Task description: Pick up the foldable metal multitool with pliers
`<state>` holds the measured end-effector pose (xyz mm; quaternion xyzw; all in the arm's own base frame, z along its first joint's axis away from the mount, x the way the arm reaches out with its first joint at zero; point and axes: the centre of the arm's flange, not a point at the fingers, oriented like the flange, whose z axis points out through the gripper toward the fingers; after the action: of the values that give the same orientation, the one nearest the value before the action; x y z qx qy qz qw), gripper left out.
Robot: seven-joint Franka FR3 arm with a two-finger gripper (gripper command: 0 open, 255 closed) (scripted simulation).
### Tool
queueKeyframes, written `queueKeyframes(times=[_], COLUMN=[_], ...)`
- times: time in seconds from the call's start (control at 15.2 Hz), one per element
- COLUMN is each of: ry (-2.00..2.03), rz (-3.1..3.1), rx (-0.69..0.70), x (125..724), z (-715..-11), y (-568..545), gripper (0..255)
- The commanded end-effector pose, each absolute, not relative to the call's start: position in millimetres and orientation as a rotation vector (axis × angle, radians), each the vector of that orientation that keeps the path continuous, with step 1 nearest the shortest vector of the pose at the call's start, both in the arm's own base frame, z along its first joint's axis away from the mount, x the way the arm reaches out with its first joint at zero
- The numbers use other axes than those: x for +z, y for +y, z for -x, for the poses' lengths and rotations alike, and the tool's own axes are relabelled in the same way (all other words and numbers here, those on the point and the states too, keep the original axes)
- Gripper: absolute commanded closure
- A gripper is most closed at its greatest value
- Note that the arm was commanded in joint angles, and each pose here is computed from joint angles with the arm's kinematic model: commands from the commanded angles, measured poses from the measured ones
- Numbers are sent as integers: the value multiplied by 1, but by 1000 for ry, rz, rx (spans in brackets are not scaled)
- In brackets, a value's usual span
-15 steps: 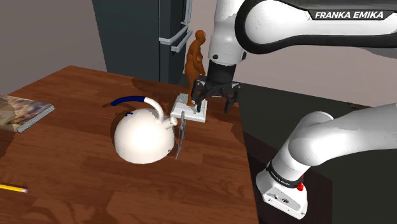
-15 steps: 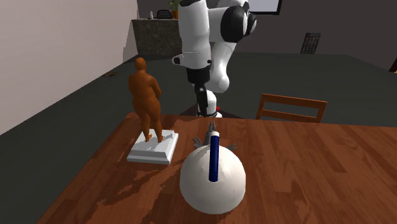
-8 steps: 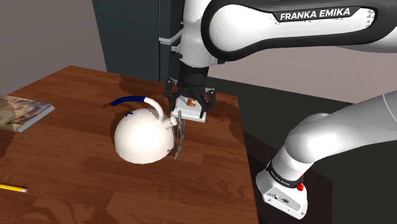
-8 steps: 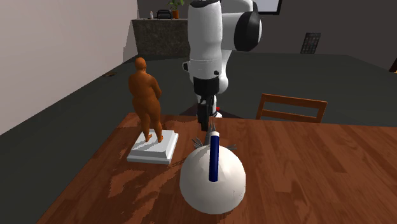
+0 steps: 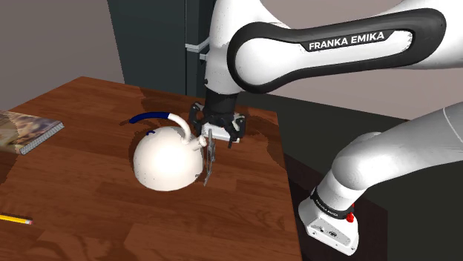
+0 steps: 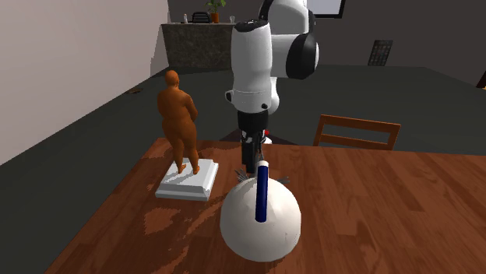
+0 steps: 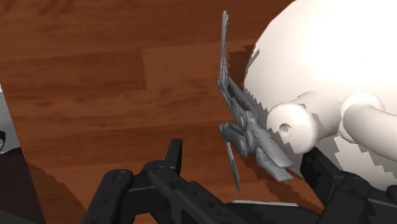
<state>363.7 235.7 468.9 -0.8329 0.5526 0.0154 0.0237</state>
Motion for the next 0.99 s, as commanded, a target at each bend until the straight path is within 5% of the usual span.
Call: queueKeyframes(times=[0.0,0.07,0.92], ry=[1710,1710,1710], rz=[2578,2578,2578], rx=[47,47,47], x=[465,465,487], z=[-364,-363,-364], y=[235,235,235], gripper=[0,255,255])
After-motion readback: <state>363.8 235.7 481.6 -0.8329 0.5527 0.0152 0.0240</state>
